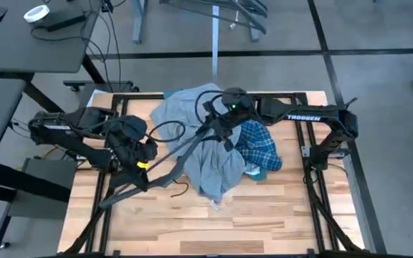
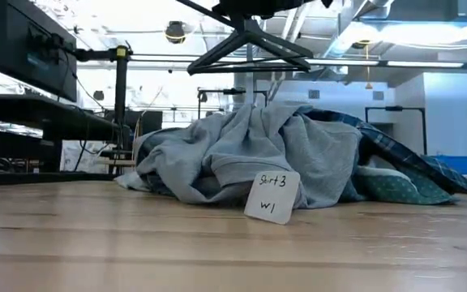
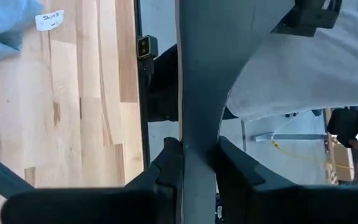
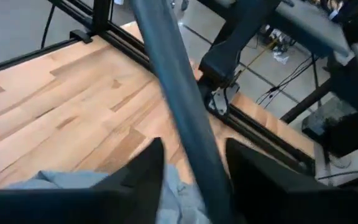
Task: Hang clothes
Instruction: Hang the gray hanger on the hanger rack
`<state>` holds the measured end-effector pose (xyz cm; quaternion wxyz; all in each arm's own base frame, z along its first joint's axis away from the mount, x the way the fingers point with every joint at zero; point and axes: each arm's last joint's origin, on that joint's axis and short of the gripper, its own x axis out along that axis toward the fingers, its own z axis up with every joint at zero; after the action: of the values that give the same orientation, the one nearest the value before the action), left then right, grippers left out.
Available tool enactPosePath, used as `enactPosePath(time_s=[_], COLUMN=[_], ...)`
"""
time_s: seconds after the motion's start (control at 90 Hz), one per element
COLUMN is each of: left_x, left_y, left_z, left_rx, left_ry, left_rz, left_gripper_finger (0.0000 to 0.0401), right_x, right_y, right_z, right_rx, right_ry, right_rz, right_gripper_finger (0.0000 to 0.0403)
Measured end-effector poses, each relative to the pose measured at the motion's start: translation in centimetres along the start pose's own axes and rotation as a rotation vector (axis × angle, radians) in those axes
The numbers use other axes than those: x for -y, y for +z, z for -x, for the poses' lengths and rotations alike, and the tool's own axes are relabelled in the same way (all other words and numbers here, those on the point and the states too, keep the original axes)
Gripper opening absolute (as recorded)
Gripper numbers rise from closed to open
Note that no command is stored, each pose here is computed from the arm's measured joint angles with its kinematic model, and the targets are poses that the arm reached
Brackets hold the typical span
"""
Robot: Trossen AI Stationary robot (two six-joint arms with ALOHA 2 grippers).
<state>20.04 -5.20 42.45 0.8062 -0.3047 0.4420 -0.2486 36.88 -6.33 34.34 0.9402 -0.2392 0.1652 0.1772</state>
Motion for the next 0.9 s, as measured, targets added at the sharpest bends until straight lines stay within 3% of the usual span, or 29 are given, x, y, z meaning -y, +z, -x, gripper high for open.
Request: enactPosePath(time_s=[0.078, 0.267, 0.433, 0.511, 0.7, 0.822, 0.9], left_x=[0.0, -0.5, -2.8, -3.9, -6.1, -6.7, -6.8], left_y=[-0.1, 0.2, -0.3, -1.1, -2.4, -2.5, -2.1], left_z=[0.1, 0.3, 2.1, 3.4, 7.2, 9.0, 10.0], left_rx=[0.003, 0.036, 0.038, 0.042, 0.157, 0.263, 0.341], left_ry=[0.004, 0.055, 0.217, 0.384, 0.952, 1.193, 1.254], left_rz=[0.004, 0.073, 0.123, 0.129, 0.135, 0.131, 0.104], left_gripper_finger=[0.0057, 0.0103, 0.0105, 0.0105, 0.0105, 0.0105, 0.0105], right_x=[-0.2, 0.1, 1.0, 1.9, 4.3, 5.7, 7.0], right_y=[-0.1, 0.0, 0.2, 0.5, 1.7, 1.9, 2.3], right_z=[0.2, 1.2, 3.2, 4.8, 9.1, 12.4, 14.6], right_rx=[0.0, -0.067, -0.187, -0.229, -0.295, -0.319, -0.285], right_ry=[0.038, 0.03, 0.061, 0.051, -0.022, -0.078, -0.15], right_rz=[0.02, -0.07, -0.271, -0.321, -0.424, -0.507, -0.542], right_gripper_finger=[0.0035, 0.0032, 0.0031, 0.003, 0.003, 0.003, 0.0029])
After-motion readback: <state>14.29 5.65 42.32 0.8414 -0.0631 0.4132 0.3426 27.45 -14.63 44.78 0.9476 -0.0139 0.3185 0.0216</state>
